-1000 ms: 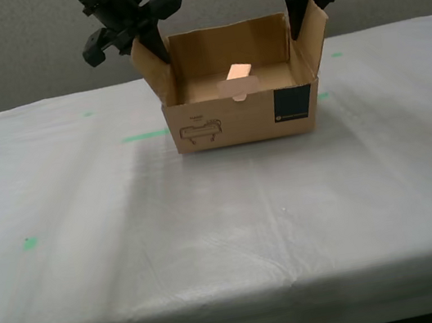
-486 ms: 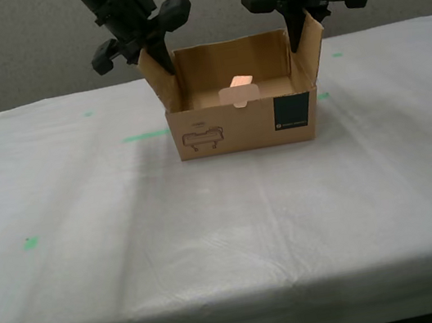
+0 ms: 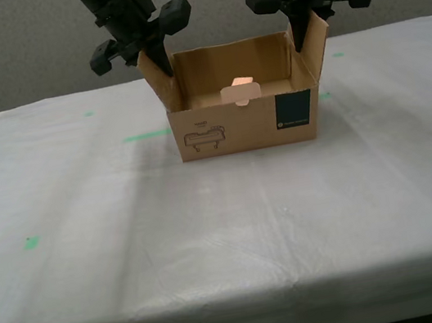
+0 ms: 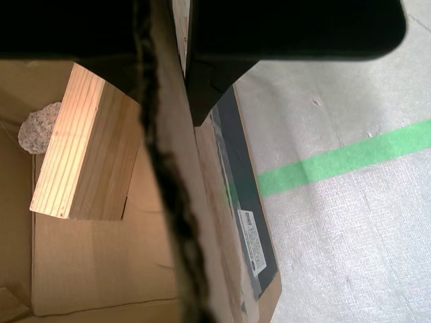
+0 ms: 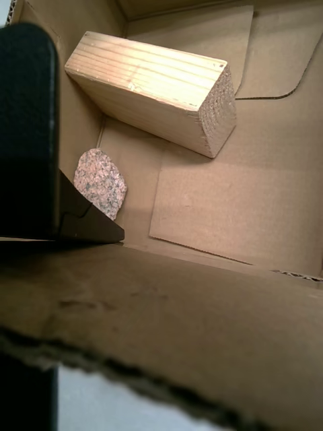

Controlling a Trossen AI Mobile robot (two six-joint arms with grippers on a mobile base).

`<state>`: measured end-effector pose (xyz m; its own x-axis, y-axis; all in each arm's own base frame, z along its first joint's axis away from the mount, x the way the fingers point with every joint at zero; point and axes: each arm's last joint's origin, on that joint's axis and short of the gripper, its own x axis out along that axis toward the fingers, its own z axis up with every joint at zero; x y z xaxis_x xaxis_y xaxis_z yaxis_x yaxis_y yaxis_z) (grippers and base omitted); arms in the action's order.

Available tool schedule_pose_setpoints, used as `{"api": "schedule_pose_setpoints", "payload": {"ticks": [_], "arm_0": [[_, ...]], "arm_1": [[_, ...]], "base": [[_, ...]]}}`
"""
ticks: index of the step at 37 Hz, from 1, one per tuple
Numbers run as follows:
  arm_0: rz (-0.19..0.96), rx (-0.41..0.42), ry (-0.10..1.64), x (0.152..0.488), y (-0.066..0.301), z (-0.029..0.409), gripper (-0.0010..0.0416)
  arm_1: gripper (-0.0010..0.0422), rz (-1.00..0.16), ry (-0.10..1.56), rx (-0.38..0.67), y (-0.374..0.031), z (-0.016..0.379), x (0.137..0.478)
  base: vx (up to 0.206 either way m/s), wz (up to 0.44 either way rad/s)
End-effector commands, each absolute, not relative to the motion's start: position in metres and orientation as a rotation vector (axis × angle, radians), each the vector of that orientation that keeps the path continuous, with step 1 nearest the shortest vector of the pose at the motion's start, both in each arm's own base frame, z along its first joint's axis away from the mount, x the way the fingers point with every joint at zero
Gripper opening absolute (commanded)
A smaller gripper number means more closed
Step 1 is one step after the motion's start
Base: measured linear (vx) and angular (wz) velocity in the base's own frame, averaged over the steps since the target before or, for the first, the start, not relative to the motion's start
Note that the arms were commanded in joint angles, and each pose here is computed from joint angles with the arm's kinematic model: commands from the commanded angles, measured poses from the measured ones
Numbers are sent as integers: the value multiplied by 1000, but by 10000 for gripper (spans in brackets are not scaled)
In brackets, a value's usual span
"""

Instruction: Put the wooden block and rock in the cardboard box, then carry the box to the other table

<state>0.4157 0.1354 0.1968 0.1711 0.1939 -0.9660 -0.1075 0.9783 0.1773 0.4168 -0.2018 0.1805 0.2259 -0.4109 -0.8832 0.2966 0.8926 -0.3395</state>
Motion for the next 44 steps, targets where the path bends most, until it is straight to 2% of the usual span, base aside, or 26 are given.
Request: {"api": "schedule_pose_setpoints", "payload": {"ticks": [1,21,25,32,44], "arm_0": [[218,71,1374,416,136,197,0],[219,69,1370,416,136,198,3],[217,68,1371,416,136,198,11],[216,68,1373,416,136,198,63],[216,68,1373,416,136,198,216]], "arm_1": [[0,-500,1273,-110,-202,179,415],[1,-491,1299,-107,-200,178,413],[18,-490,1304,-106,-200,178,413],[75,-489,1306,-107,-200,178,413],[170,-481,1310,-115,-200,178,413]], "base": [[0,0],[0,0],[0,0],[0,0],[0,0]]}}
